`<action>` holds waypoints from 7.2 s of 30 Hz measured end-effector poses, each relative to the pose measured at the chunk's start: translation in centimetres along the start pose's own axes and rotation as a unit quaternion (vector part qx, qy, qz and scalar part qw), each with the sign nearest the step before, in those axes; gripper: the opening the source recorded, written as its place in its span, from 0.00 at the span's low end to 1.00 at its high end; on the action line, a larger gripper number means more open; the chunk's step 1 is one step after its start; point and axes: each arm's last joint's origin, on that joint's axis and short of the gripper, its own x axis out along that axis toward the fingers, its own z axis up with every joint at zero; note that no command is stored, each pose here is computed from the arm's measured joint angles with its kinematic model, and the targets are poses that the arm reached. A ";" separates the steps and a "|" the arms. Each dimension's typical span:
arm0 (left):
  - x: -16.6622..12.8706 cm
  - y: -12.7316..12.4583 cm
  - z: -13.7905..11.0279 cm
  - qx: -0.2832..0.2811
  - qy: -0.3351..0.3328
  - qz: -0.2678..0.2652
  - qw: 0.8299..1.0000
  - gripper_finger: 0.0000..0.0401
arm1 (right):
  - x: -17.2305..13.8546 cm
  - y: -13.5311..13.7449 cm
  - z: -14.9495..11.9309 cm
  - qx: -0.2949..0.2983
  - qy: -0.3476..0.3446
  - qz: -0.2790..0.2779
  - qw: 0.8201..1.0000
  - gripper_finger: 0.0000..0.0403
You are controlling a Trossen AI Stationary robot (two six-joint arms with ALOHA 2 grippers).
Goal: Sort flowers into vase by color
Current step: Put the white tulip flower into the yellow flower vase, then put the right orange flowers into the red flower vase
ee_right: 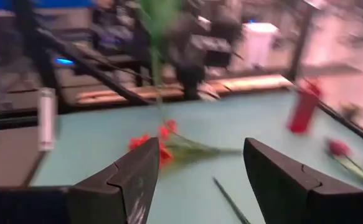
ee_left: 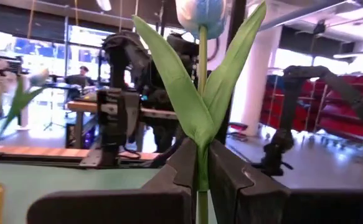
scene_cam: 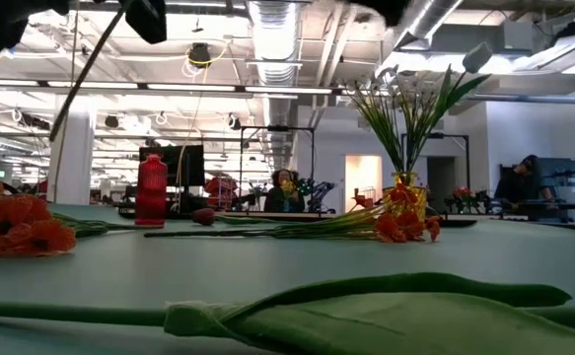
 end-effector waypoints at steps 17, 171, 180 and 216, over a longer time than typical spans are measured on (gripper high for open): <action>3.9 0.4 0.8 0.040 -0.075 0.009 0.996 0.02 | 3.5 0.3 -0.8 -0.068 -0.102 0.087 0.989 0.65; -1.5 5.2 -0.2 0.148 0.093 0.158 0.972 0.65 | -8.1 -17.0 -2.7 0.039 0.101 -0.360 0.927 0.56; -0.1 5.4 -1.3 0.162 0.245 0.159 0.942 0.65 | -8.5 -16.0 -1.2 0.104 0.172 -0.266 0.943 0.65; 5.0 9.6 -12.8 0.117 0.374 0.157 0.907 0.65 | -5.0 2.3 -11.0 0.124 0.143 -0.109 0.976 0.63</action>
